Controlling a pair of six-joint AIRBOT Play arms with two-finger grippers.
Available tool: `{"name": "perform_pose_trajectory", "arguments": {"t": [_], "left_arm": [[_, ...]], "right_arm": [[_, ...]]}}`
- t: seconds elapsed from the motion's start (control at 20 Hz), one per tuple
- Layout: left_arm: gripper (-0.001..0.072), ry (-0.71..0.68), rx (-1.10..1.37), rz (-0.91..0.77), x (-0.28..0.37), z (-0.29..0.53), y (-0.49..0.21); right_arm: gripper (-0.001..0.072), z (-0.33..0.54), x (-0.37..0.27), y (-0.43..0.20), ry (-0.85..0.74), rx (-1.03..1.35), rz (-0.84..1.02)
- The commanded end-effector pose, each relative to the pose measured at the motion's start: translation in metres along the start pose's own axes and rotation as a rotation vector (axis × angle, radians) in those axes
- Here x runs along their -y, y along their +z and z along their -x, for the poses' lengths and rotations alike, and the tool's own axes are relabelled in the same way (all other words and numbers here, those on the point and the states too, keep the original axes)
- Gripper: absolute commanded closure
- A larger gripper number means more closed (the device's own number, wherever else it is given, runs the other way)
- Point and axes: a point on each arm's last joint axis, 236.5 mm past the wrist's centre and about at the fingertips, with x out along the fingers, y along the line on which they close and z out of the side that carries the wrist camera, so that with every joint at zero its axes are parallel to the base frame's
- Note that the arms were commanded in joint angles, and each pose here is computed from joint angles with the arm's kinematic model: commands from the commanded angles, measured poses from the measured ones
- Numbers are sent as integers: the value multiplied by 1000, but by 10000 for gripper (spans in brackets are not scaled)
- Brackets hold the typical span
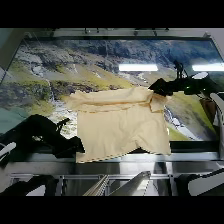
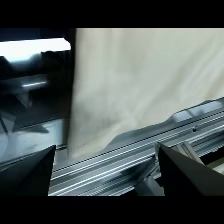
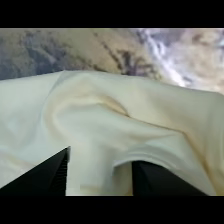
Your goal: Fold the shirts.
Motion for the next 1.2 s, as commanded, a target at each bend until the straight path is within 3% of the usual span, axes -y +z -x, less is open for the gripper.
{"name": "perform_pose_trajectory", "arguments": {"t": [0.0, 0.05, 0.1, 0.15, 0.2, 0.25, 0.35, 0.45, 0.65, 0.9, 1.15], "left_arm": [[3, 66, -63, -2, -4, -27, 2], [3, 87, -94, -19, -2, -33, 1], [33, 107, -121, -42, 0, -39, 1], [286, 128, -148, -87, 4, -45, 2], [643, 143, -164, -135, 8, -48, 3], [688, 153, -163, -173, 15, -50, 8], [688, 174, -122, -251, 29, -38, 26], [688, 289, -48, -329, 21, -4, 58], [687, 503, 293, -308, -12, 133, 158], [686, 379, 619, -243, -25, 271, 258], [686, 388, 601, -318, -23, 283, 308]], "right_arm": [[367, -7, -3, 3, 0, 8, -4], [368, -7, -3, 3, 0, 8, -5], [419, -7, -3, 3, 0, 8, -5], [606, -7, -3, 3, 2, 4, -6], [692, -7, -3, 2, 3, 3, -5], [692, -5, -2, 3, 1, 7, -7], [693, 6, 8, 13, -14, 40, -23], [694, 35, 34, 24, -77, 80, -57], [696, 124, 116, -11, -410, 10, -166], [696, 132, 93, -142, -455, -117, -349], [695, 114, 40, -267, -471, -152, -430]]}}
